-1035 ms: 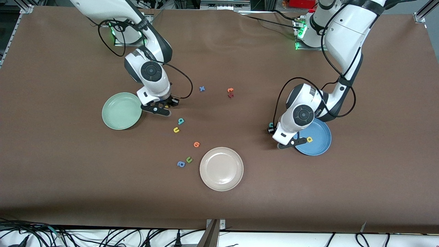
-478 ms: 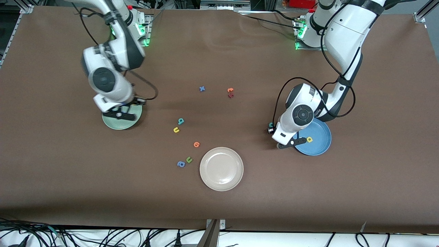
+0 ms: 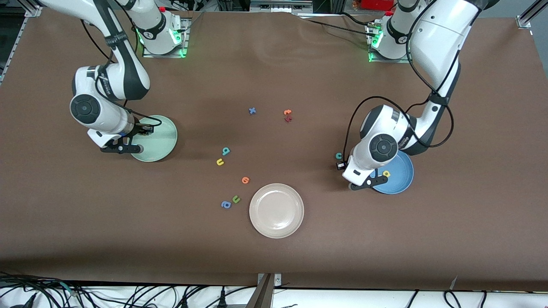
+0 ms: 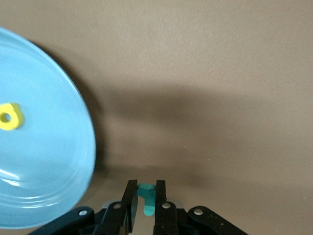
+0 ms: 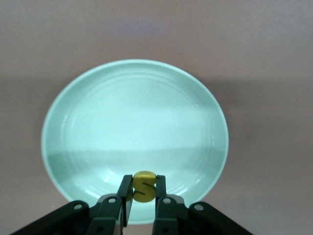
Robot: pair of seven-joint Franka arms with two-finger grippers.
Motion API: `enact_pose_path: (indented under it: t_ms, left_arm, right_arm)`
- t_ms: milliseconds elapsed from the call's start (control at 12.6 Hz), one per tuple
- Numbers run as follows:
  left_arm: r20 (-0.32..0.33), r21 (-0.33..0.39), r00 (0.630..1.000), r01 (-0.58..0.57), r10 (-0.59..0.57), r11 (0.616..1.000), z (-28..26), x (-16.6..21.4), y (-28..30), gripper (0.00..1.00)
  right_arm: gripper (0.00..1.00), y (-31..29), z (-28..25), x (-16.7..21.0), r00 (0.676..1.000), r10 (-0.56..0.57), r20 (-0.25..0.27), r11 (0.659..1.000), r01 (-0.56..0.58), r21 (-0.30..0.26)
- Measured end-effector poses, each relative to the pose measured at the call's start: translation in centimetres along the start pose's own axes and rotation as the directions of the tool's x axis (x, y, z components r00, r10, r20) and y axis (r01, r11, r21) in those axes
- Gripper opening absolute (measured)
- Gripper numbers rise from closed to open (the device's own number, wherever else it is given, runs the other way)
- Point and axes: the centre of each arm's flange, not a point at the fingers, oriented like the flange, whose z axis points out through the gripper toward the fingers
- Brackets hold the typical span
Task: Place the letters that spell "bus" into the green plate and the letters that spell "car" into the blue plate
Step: 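Grasp the teal c with the left gripper while the right gripper drops the s, then place the teal c in the blue plate while the right gripper grasps the teal b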
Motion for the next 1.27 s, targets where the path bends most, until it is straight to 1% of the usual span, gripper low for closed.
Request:
enact_pose_path:
  t_ms: [239,398,478,557,637,717,796,955,1035,1194,1274]
  left_arm:
    - [0.007,-0.002,0.993,-0.118,0.118,0.993,-0.4,2.1,-3.7,0.19]
    - [0.01,-0.01,0.985,-0.169,0.17,0.985,-0.5,3.8,-7.2,0.19]
    - [0.012,-0.012,0.984,-0.179,0.179,0.984,-0.4,4.2,-8.1,0.23]
    - [0.014,-0.013,0.983,-0.183,0.183,0.983,-0.3,4.2,-8.2,0.33]
    - [0.016,-0.014,0.981,-0.191,0.191,0.982,-0.2,4.0,-7.7,0.46]
    - [0.017,-0.015,0.98,-0.199,0.199,0.98,-0.2,3.6,-7.0,0.56]
    - [0.019,-0.018,0.979,-0.202,0.202,0.979,-0.2,3.2,-6.1,0.67]
    - [0.027,-0.033,0.981,-0.19,0.19,0.981,-0.2,1.4,-2.9,0.9]
    - [0.034,-0.037,0.983,-0.182,0.183,0.983,0.0,0.1,-0.9,0.99]
    - [0.045,-0.03,0.983,-0.176,0.177,0.984,1.1,-2.4,2.6,1.0]
    - [0.04,-0.032,0.983,-0.178,0.179,0.984,2.0,-3.3,3.6,1.0]
  right_arm:
    - [0.22,1.0,3.0,-0.2,0.998,-0.053,0.023,0.999,0.053,-0.002]
    - [0.22,1.8,3.8,-0.1,0.997,-0.075,0.037,0.997,0.075,-0.003]
    - [0.3,2.0,3.9,-0.1,0.996,-0.075,0.039,0.997,0.075,-0.003]
    - [0.4,2.1,3.9,-0.1,0.996,-0.074,0.039,0.997,0.075,-0.003]
    - [0.51,2.2,3.9,-0.1,0.997,-0.074,0.037,0.997,0.074,-0.003]
    - [0.63,2.2,3.6,0.0,0.997,-0.074,0.032,0.997,0.074,-0.003]
    - [0.74,2.1,3.0,0.1,0.998,-0.06,0.022,0.998,0.06,0.009]
    - [0.96,-0.5,0.5,0.4,1.0,-0.004,-0.001,0.997,0.004,0.076]
    - [0.97,-3.2,-1.0,0.4,0.999,0.035,-0.012,0.994,-0.034,0.1]
    - [0.97,-10.1,-3.7,-0.1,0.991,0.133,-0.034,0.984,-0.128,0.128]
    - [0.97,-13.3,-4.7,-0.5,0.982,0.185,-0.041,0.974,-0.177,0.14]
